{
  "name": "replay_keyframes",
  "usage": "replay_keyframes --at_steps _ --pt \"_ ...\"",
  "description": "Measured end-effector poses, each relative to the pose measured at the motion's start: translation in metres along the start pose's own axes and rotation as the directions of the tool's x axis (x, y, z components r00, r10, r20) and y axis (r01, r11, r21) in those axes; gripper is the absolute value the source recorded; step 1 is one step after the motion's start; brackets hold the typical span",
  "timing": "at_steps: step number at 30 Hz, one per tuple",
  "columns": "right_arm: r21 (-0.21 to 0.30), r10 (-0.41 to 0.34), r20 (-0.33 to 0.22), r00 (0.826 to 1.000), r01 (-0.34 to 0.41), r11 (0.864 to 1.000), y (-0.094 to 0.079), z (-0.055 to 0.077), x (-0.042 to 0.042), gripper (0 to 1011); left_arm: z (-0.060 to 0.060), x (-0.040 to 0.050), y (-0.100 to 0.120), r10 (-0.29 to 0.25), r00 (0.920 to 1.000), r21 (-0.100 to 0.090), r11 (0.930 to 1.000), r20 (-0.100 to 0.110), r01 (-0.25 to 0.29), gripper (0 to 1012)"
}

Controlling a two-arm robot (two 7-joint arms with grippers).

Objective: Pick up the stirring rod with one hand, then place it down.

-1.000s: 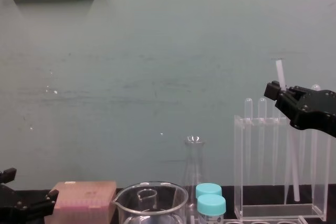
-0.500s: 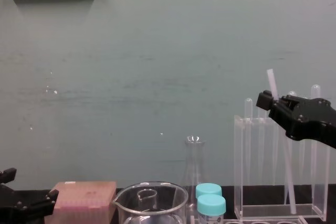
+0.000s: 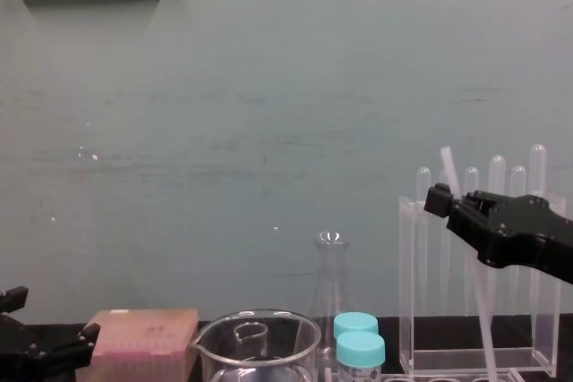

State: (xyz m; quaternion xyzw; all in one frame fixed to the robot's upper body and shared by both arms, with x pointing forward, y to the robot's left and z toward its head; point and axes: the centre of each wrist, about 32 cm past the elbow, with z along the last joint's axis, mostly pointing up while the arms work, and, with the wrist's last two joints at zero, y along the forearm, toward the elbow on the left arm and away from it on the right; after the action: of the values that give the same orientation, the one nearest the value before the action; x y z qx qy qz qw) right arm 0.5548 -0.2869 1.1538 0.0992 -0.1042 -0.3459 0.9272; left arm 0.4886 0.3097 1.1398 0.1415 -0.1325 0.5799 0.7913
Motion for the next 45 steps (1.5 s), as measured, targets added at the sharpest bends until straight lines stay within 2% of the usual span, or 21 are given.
replay_keyframes --at_steps 16,27,35,45 --pt "-0.05 0.058 0.017 0.998 -0.057 0.997 0.007 -0.018 0.0071 69 0.0 0.0 0.0 0.0 1.0 0.0 1.0 0.0 0.0 1000" --pt "-0.092 0.083 0.005 0.997 -0.083 0.992 0.006 -0.027 0.0095 69 0.0 0.0 0.0 0.0 1.0 0.0 1.0 0.0 0.0 1000" --pt "-0.125 0.086 0.001 0.996 -0.085 0.988 0.007 -0.028 0.0107 69 0.0 0.0 0.0 0.0 1.0 0.0 1.0 0.0 0.0 1000" --pt "-0.123 0.084 0.001 0.996 -0.084 0.989 0.007 -0.028 0.0109 69 0.0 0.0 0.0 0.0 1.0 0.0 1.0 0.0 0.0 1000"
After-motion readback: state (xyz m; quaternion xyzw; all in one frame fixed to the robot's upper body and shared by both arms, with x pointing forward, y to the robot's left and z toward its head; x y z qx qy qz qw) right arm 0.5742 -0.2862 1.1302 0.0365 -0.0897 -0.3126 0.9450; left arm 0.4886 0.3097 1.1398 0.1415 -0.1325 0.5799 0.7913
